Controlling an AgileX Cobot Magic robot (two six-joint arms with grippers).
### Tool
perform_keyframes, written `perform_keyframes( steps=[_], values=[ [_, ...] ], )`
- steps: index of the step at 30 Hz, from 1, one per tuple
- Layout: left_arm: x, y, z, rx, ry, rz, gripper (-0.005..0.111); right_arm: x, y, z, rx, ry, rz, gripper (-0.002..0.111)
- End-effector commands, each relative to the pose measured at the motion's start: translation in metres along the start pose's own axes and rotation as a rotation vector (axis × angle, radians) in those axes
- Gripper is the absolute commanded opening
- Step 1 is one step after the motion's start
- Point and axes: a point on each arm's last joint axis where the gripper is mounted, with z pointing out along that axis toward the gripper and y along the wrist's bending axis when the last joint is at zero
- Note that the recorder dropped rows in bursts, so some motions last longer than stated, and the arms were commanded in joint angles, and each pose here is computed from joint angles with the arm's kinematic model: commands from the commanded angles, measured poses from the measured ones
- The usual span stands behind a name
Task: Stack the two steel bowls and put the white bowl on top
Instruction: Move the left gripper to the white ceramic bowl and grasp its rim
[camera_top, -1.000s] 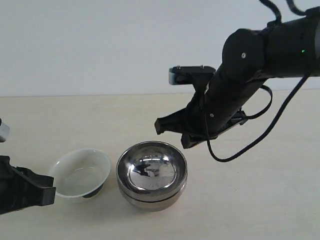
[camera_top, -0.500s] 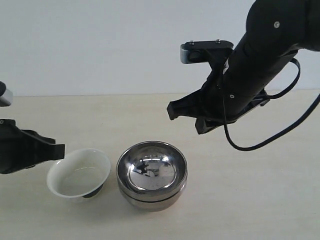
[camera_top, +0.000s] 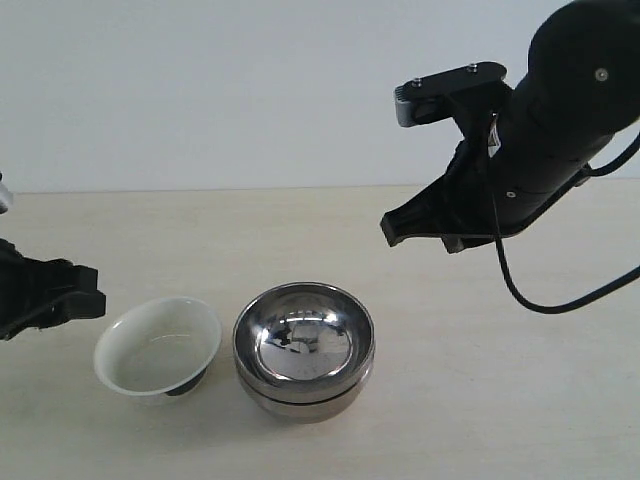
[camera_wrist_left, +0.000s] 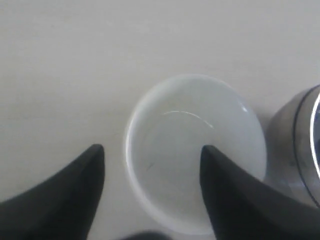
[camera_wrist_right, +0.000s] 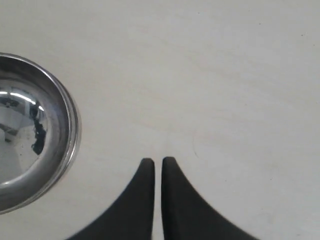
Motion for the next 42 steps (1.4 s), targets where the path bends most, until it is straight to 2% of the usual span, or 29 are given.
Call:
perform_keyframes(
  steps=[1,10,18,31,34,37,42],
  values=[
    [-0.007,-0.006,-0.004,0.058,0.058,0.024,0.056,-0.002,-0.001,-0.003,-0.001,-0.032,0.002,0.000],
    [-0.007,0.001,-0.003,-0.022,0.095,-0.015,0.056,0.003,-0.001,-0.003,0.005,0.015,0.007,0.000],
    [0.005,0.012,0.032,-0.023,0.282,-0.038,0.056,0.011,0.000,0.002,0.002,0.044,0.007,0.000],
    [-0.003,0.022,0.058,-0.054,0.270,-0.038,0.056,0.021,0.001,0.013,-0.013,0.030,-0.002,0.000],
    [-0.007,0.021,0.062,-0.046,0.269,-0.056,0.050,0.021,0.001,0.013,-0.013,0.033,0.001,0.000],
    [-0.009,0.022,0.068,-0.037,0.290,-0.052,0.040,0.021,0.002,0.013,-0.019,0.034,0.008,0.000],
    [-0.012,0.025,0.078,-0.035,0.298,-0.041,0.038,0.021,0.004,0.013,-0.039,0.036,0.026,0.000]
  ],
)
